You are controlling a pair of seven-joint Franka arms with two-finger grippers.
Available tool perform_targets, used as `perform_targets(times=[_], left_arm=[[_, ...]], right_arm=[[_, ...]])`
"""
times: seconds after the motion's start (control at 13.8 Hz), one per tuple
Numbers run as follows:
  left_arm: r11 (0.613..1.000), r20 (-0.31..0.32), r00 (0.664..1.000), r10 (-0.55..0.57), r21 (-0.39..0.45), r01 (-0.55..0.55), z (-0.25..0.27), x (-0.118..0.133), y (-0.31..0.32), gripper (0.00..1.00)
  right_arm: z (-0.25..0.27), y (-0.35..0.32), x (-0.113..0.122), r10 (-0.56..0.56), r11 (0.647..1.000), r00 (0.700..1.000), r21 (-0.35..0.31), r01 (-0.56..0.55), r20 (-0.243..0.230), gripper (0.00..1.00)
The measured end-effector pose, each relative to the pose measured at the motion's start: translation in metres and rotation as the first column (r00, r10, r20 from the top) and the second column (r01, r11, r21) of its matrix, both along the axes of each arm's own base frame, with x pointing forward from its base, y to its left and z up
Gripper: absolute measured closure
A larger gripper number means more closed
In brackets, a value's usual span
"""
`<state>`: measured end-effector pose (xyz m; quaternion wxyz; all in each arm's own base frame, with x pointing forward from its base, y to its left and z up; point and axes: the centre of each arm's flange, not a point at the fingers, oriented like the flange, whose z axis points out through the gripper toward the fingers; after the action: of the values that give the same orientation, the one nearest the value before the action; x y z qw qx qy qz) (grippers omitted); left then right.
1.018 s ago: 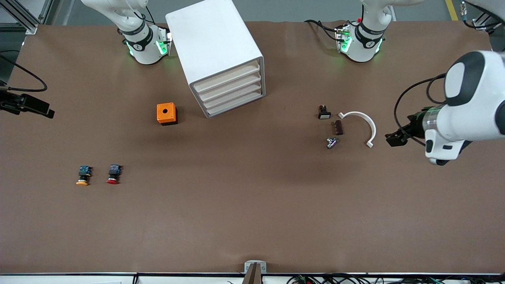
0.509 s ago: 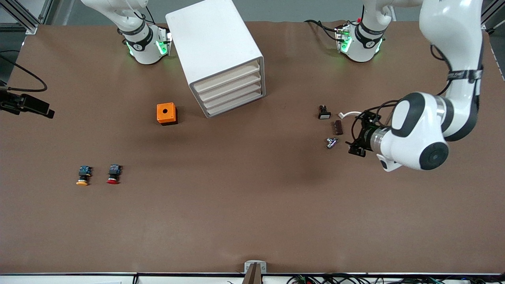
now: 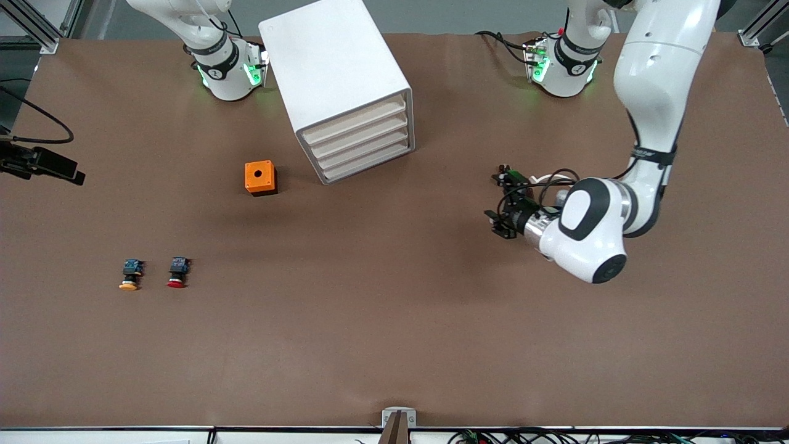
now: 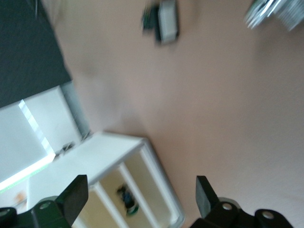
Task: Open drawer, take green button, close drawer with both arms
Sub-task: 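Grasp the drawer front of the white cabinet with the left gripper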
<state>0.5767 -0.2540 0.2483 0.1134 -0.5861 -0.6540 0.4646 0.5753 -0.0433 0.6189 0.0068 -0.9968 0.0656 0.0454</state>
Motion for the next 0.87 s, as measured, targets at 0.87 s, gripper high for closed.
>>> perform_targets(times=[0.87], left_arm=[[0.992, -0.392, 0.916, 0.081, 0.123, -0.036, -0.11, -0.115, -0.169, 0.22]], right_arm=[[0.0, 0.0, 0.0, 0.001, 1.0, 1.0, 0.0, -0.001, 0.0, 0.0]])
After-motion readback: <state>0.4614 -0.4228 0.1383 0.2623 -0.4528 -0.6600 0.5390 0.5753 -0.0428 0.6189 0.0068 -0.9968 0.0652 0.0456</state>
